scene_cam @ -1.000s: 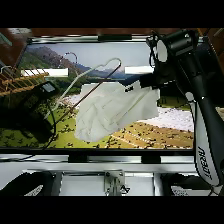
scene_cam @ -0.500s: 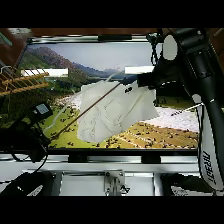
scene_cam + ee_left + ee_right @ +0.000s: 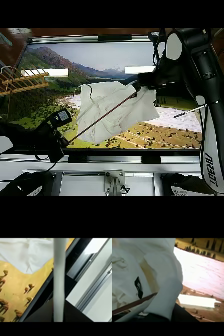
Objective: Fold the shirts.
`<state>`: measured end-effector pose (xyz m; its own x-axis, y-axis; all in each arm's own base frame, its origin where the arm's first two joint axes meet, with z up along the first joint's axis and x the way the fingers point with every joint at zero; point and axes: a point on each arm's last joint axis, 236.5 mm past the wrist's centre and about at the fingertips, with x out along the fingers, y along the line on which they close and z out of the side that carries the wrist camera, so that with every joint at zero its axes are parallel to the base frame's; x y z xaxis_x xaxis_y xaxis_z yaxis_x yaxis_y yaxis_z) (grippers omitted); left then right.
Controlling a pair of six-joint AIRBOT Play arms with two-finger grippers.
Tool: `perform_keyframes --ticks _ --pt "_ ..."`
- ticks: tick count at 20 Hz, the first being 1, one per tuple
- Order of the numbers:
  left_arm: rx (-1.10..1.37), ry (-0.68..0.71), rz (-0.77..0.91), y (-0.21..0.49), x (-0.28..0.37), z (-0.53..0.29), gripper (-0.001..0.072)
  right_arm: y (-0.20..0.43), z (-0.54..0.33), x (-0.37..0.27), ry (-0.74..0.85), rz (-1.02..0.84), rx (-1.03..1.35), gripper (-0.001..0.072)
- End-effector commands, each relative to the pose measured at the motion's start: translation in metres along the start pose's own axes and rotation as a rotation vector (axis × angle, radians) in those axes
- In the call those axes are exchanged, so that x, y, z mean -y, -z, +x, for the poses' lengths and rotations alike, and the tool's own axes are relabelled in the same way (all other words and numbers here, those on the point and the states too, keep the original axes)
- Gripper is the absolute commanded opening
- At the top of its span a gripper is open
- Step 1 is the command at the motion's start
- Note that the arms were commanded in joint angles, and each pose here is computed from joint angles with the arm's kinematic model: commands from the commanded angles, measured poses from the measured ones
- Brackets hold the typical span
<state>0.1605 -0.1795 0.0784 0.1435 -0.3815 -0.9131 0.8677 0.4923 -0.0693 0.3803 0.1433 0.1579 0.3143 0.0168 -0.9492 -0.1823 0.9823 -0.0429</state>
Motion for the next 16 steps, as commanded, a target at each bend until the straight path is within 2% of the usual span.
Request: perform_keyframes --ticks 1,6,9,11,16 --pt "-0.048 0.024 0.027 0.009 0.010 0.003 0.0059 0.000 -0.001 0.006 0.025 0.003 0.000 0.0087" --pt "-0.118 -0.147 -0.031 0.033 -0.026 -0.010 0.0059 0.008 -0.001 0.007 0.031 -0.004 -0.031 0.0087" --pt "-0.145 -0.201 -0.064 0.050 -0.036 -0.022 0.0058 0.009 -0.001 0.008 0.032 -0.003 -0.037 0.0087" --pt "-0.124 -0.191 -0.047 0.052 -0.030 -0.029 0.0058 0.008 -0.001 0.008 0.032 -0.002 -0.033 0.0087" --pt "-0.015 -0.033 0.004 0.031 0.012 -0.028 0.0058 0.007 -0.001 0.007 0.032 0.008 -0.030 0.0087"
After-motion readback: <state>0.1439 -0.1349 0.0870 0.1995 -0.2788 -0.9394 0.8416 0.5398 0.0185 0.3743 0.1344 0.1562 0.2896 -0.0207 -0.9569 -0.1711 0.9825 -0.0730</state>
